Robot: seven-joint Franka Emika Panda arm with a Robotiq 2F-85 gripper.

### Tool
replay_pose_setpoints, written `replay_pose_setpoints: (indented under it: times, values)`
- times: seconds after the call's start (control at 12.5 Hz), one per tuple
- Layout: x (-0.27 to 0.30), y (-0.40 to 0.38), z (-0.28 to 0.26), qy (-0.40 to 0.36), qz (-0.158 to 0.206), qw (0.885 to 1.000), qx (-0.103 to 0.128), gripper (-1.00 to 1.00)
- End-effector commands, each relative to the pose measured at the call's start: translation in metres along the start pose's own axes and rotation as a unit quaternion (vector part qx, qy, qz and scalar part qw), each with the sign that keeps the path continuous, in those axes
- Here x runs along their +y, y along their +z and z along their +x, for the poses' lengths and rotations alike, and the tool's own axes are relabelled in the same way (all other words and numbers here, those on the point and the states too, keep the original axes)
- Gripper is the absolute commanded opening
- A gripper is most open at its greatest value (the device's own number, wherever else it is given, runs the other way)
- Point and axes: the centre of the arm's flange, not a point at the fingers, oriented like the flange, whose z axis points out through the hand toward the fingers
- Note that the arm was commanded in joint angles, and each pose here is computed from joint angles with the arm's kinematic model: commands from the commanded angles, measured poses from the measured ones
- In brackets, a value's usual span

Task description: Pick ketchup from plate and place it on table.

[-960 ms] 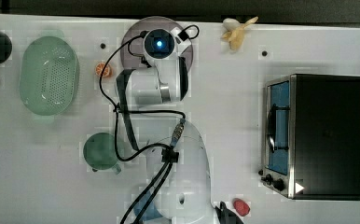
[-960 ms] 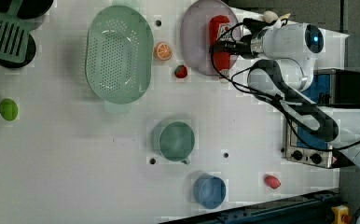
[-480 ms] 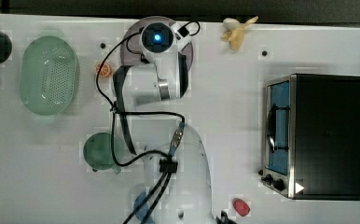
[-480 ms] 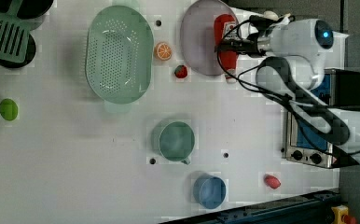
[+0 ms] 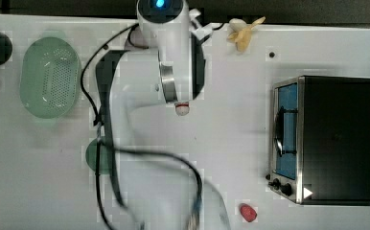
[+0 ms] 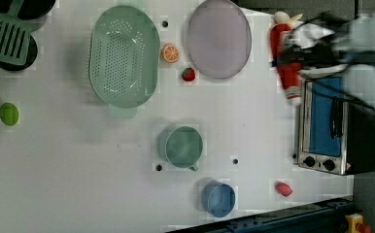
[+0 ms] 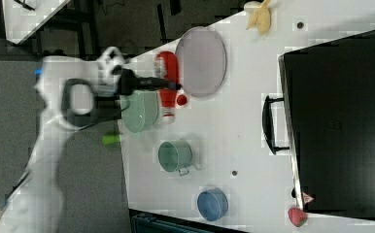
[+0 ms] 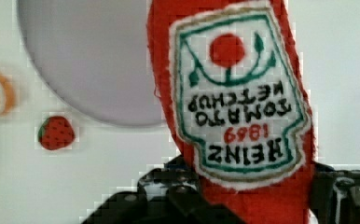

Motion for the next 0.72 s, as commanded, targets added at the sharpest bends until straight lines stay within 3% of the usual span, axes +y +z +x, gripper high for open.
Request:
replay_pose_setpoints:
  times: [0.08,0.32,0.56,0.72]
  values:
    - [0.036,-0.039,-0.022,0.141,-0.004,0.99,0.001,0.2]
    - [0.055,-0.035,-0.06,0.188,-0.013,0.982,-0.01,0.2]
    - [0.068,-0.011,-0.089,0.2,0.002,0.98,0.01,0.2]
    - [0.077,0.019,-0.105,0.216,0.02,0.976,0.01,0.2]
